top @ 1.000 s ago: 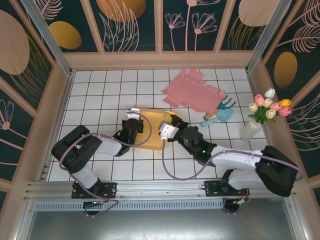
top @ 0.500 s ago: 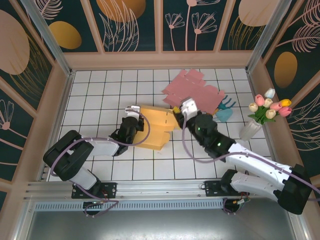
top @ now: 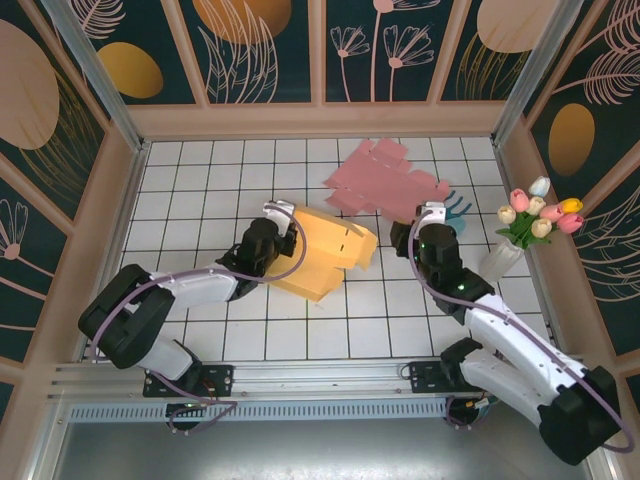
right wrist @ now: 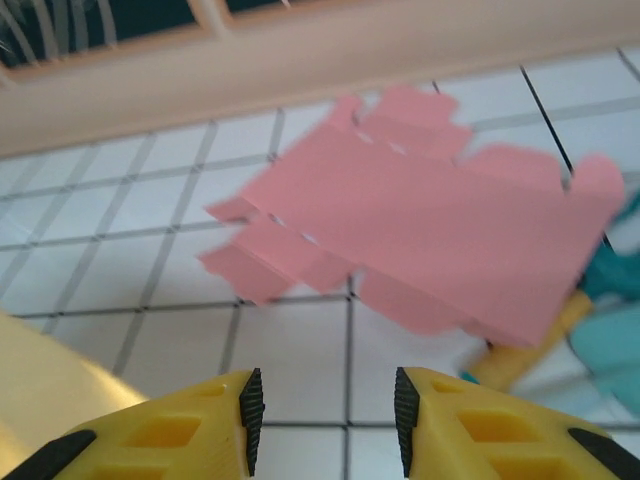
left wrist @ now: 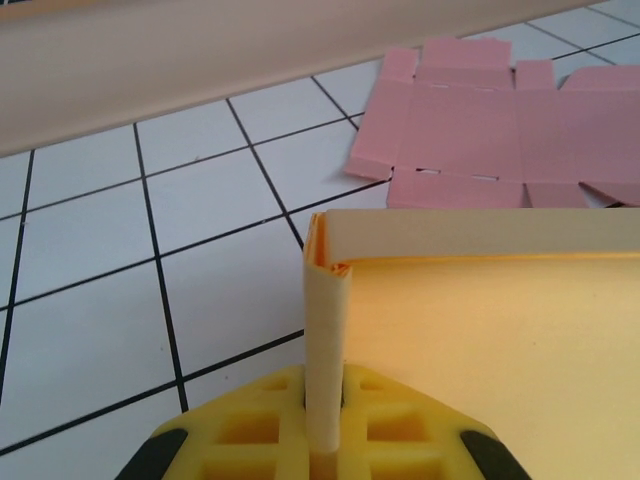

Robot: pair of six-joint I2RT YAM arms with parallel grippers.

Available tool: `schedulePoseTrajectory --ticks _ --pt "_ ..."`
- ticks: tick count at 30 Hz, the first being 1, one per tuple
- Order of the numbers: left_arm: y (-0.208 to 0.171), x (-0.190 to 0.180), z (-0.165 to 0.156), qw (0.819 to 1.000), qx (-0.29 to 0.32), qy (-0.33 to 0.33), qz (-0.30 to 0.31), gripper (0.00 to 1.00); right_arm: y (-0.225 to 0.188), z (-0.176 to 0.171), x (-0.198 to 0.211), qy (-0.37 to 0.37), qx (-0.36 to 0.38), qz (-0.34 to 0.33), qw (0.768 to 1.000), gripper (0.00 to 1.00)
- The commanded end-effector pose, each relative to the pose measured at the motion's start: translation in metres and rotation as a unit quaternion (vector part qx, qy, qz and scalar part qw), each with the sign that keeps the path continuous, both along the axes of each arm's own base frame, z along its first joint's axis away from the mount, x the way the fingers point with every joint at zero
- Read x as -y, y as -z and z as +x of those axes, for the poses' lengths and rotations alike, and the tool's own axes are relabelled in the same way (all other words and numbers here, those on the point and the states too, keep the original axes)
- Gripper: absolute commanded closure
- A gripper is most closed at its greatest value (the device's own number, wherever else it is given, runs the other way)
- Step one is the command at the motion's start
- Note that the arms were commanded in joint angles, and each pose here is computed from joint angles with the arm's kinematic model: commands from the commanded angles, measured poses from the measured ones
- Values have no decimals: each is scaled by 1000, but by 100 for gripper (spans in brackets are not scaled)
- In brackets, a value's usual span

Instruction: Fold the paper box

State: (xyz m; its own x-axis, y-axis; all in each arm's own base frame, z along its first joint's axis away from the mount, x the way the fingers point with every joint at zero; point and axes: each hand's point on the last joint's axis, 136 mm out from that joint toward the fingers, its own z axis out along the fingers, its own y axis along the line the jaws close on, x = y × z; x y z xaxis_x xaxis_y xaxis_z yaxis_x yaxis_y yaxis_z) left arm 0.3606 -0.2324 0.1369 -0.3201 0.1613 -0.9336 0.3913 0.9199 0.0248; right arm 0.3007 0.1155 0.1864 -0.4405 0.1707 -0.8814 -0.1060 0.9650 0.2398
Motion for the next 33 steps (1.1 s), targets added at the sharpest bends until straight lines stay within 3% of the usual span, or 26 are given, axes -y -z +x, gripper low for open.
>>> schedulePoseTrajectory --ticks 1,4,8,15,25,33 --pt "-18 2 -5 999 29 32 -9 100 14 4 -13 -47 -20 52 997 57" --pt "-18 2 -7 999 38 39 -4 100 23 2 -29 -103 -24 31 994 58" --pt "-21 -4 -7 998 57 27 -5 100 12 2 -30 -94 5 8 995 58" --pt "-33 -18 -13 995 90 0 -38 100 -13 -16 -73 -153 49 -35 986 57" --pt "-21 -27 -8 996 78 -31 -35 100 -15 -9 -85 -127 41 -108 985 58" --pt "-14 -27 -4 996 71 -41 -37 100 -46 -23 -101 -144 41 -66 986 67"
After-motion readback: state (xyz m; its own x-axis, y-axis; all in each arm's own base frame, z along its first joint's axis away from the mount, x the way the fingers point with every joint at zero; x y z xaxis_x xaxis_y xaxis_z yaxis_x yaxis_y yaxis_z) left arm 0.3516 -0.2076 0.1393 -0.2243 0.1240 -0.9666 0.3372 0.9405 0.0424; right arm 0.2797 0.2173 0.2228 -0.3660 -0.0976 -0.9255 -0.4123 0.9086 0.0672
